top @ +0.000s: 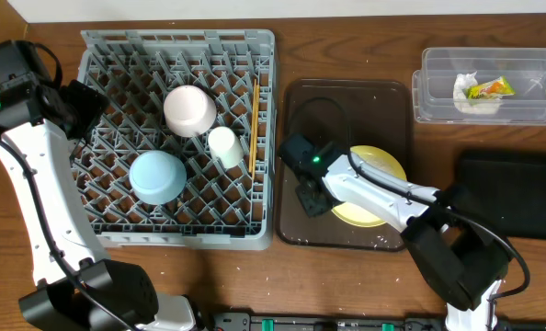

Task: Sort waste into correct bins and load items into the dishwasher
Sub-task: 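Tilt the yellow plate up on its edge with the right gripper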

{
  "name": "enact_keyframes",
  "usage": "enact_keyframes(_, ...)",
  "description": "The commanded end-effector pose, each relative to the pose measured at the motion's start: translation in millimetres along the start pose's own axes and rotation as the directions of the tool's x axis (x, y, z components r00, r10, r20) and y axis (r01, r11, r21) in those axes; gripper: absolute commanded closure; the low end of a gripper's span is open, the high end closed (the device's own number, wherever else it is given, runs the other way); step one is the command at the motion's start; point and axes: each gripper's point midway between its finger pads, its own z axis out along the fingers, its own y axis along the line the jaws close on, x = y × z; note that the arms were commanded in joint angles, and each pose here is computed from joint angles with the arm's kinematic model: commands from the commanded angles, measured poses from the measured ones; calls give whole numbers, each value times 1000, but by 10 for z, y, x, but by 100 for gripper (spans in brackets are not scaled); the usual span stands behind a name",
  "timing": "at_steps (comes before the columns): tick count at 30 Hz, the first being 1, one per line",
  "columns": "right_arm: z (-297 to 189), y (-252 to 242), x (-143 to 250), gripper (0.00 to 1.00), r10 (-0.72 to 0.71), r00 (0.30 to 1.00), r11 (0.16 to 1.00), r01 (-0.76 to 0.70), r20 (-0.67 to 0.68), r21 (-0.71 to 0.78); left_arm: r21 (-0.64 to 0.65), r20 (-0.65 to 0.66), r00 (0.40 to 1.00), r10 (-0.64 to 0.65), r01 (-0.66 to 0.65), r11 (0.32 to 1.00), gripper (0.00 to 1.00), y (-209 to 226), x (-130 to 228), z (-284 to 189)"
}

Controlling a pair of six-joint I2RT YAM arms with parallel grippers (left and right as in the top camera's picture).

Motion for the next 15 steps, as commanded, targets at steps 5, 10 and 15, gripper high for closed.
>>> enact_keyframes(5,94,-119,100,83,44,999,996,-43,-3,82,-9,-1,1000,-9,9,1000,7,20,1,8)
enact_keyframes(10,89,-117,92,99,44,999,996,-43,-1,81,-9,-1,1000,-9,9,1000,7,20,1,8)
enact_keyframes(15,14,-97,-20,99,49,998,996,-51,30,78,-9,-1,1000,-9,9,1000,7,20,1,8)
